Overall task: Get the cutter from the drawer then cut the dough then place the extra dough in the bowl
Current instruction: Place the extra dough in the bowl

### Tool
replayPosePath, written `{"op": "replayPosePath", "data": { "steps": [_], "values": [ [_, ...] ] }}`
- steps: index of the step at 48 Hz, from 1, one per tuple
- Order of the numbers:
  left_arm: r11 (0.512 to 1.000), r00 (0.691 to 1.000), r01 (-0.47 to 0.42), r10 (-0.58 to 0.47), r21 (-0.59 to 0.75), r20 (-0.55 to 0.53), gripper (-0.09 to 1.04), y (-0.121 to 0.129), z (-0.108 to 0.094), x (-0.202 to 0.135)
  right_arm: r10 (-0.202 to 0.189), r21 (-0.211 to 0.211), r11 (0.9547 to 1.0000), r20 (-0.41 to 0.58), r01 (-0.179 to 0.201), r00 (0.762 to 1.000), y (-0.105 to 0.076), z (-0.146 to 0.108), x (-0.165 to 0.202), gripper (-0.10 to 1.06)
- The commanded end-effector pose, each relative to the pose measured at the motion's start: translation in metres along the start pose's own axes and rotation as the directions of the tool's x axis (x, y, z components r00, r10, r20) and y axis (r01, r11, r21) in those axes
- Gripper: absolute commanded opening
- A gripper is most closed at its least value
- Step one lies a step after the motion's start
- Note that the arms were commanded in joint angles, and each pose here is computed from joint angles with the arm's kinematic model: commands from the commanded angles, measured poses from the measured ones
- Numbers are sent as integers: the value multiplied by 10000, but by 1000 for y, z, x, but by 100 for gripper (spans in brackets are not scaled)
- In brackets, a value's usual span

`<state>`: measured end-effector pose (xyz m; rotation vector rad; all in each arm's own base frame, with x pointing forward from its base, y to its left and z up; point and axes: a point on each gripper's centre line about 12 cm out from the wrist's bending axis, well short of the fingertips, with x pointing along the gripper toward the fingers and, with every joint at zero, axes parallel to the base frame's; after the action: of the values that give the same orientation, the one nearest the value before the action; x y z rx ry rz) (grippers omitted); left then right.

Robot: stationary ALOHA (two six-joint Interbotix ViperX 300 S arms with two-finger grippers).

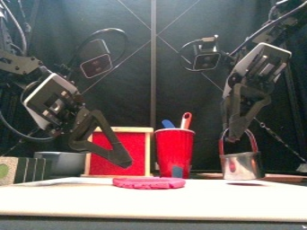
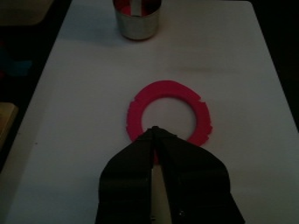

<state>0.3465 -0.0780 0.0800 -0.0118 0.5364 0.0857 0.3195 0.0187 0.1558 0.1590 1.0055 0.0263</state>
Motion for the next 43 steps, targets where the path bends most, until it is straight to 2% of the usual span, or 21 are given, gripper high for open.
{"op": "replayPosePath", "data": {
  "steps": [1, 14, 26, 34, 43],
  "values": [
    [9999, 9990, 47, -41, -154, 434, 48, -1, 15, -2, 38, 23, 10000, 457, -39, 9989, 1, 9, -5, 63],
    [9997, 9989, -46, 57, -248, 458, 48, 3, 16, -2, 54, 13, 10000, 608, -55, 9981, 2, 13, -7, 75],
    [9974, 9981, -343, 374, -631, 488, 53, 12, 20, 1, 114, -15, 9999, 1440, -113, 9895, 5, 34, -16, 77],
    [9962, 9973, -463, 503, -742, 540, 67, 16, 23, 3, -1, -16, 10000, 2420, 5, 9703, 3, 46, -13, 77],
    [9972, 9977, -322, 360, -670, 569, 87, 13, 27, 4, -140, 128, 9999, 2946, 107, 9555, -1, 48, -4, 77]
  ]
}}
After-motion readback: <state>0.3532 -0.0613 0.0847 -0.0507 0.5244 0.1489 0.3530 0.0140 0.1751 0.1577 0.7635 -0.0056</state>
